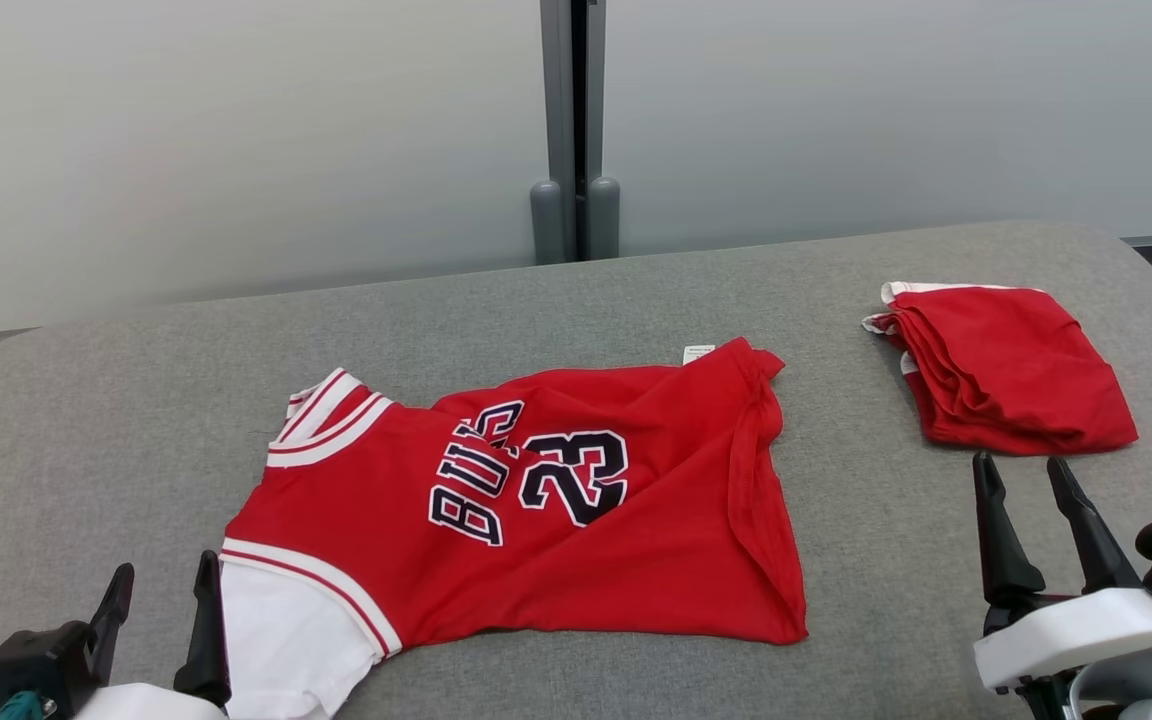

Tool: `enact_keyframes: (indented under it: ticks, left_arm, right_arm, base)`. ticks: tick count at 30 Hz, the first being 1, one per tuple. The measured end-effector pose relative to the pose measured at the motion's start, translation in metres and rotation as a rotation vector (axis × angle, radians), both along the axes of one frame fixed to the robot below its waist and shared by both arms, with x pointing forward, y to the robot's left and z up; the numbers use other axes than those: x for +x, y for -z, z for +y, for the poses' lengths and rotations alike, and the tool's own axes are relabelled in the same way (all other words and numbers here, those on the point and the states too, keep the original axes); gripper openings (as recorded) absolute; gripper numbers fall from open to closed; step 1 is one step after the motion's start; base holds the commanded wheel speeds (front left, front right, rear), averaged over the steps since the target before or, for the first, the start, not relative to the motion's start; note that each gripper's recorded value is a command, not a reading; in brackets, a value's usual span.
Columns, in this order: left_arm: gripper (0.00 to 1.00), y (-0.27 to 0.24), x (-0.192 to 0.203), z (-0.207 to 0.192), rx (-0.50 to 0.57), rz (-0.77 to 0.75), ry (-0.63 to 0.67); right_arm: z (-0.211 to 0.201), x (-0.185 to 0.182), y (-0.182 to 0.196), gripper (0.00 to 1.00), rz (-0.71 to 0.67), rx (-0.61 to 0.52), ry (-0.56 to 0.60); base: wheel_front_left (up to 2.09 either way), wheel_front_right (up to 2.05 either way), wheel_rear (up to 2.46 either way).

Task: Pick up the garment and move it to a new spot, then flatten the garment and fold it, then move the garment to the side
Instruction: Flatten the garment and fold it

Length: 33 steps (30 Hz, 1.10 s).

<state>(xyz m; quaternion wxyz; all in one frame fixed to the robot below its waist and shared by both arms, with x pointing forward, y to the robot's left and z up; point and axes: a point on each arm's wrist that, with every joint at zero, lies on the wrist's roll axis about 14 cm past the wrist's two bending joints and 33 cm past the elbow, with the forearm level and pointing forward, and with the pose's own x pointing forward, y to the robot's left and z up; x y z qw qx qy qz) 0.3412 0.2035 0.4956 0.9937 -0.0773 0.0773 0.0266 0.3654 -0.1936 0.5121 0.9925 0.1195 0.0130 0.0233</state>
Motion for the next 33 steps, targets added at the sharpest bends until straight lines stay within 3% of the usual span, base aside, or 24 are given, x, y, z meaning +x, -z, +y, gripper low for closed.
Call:
enact_keyframes:
  ticks: [18, 25, 33]
  left_arm:
    - [1.00, -0.011, 0.002, -0.003, 0.018, -0.056, 0.009]
    - [1.00, -0.030, 0.005, -0.001, 0.042, -0.146, 0.010]
    - [1.00, -0.038, 0.010, 0.001, 0.053, -0.197, 0.024]
  right_arm:
    - [0.004, -0.007, -0.007, 1.00, -0.012, -0.007, -0.008]
    - [0.006, -0.006, -0.014, 1.00, -0.034, -0.013, -0.016]
    - [0.029, -0.003, -0.026, 1.00, -0.083, -0.002, -0.079]
  base:
    - [0.00, 0.00, 0.00]
    - [0.00, 0.00, 0.00]
    - [0.00, 0.00, 0.00]
